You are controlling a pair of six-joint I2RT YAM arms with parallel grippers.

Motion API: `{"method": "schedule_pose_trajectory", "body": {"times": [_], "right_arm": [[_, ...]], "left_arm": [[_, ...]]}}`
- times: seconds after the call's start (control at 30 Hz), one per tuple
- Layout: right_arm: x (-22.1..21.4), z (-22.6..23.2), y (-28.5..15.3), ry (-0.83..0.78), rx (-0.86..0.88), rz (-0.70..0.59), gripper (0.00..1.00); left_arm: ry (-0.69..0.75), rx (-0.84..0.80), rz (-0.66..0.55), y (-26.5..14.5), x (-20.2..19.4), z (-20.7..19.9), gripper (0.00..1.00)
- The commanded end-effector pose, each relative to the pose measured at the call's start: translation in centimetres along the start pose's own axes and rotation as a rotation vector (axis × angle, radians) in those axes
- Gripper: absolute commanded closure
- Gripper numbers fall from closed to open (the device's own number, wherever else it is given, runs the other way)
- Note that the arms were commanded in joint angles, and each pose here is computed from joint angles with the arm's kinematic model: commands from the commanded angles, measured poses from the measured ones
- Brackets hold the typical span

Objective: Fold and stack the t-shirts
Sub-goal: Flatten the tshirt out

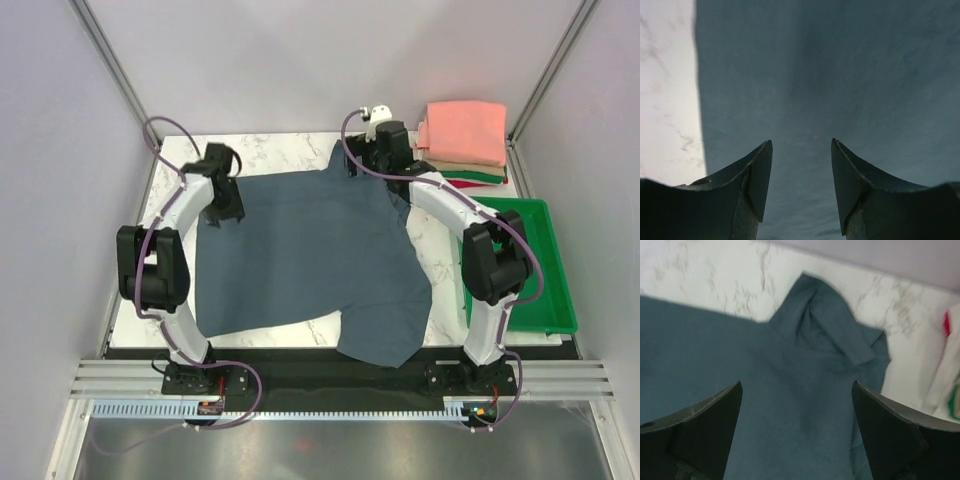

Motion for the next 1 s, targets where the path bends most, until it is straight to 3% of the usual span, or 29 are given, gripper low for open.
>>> {"method": "schedule_pose_trajectory", "body": {"times": [0.0,0.07,0.23,0.4,0.6,0.8,0.97], "right_arm": [[-4.3,1.4,0.7,0.089,0.079,0.140,0.02],[-6.2,1.7,1.0,0.109,0.081,0.191,0.02],[-9.6,2.4,2.0,0.137,0.114,0.283,0.02],[-10.9,3.8,3.5,0.224,0.203,0.329,0.02],[-11.3,5.9,5.8,0.293,0.361,0.352,0.02],[-8.0,5.5,5.9,0.243,0.382,0.283,0.02],[-5.1,4.5,5.7,0.227,0.360,0.228,0.02]], "left_arm": [[-0.144,-0.080,-0.045,0.8,-2.6,-0.8,0.43],[-0.165,-0.055,-0.004,2.3,-5.2,0.2,0.43],[-0.189,0.039,0.014,5.6,-7.3,1.5,0.44],[-0.156,0.235,0.012,8.2,-4.9,3.4,0.48],[-0.307,0.276,0.028,10.4,-0.5,6.8,0.50],[-0.389,0.249,-0.050,7.1,1.3,7.3,0.48],[-0.358,0.070,-0.129,0.0,2.1,5.8,0.46]]}}
Point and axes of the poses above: each gripper's point midway between its finger pads, its own y axis out along the fingers, its own z axis along the line the jaws close on, x = y × z, the point moved 10 cm from there along -y, back along the fingers, and after that the axes turned 7 degrees about -y, right-handed, at the moved point
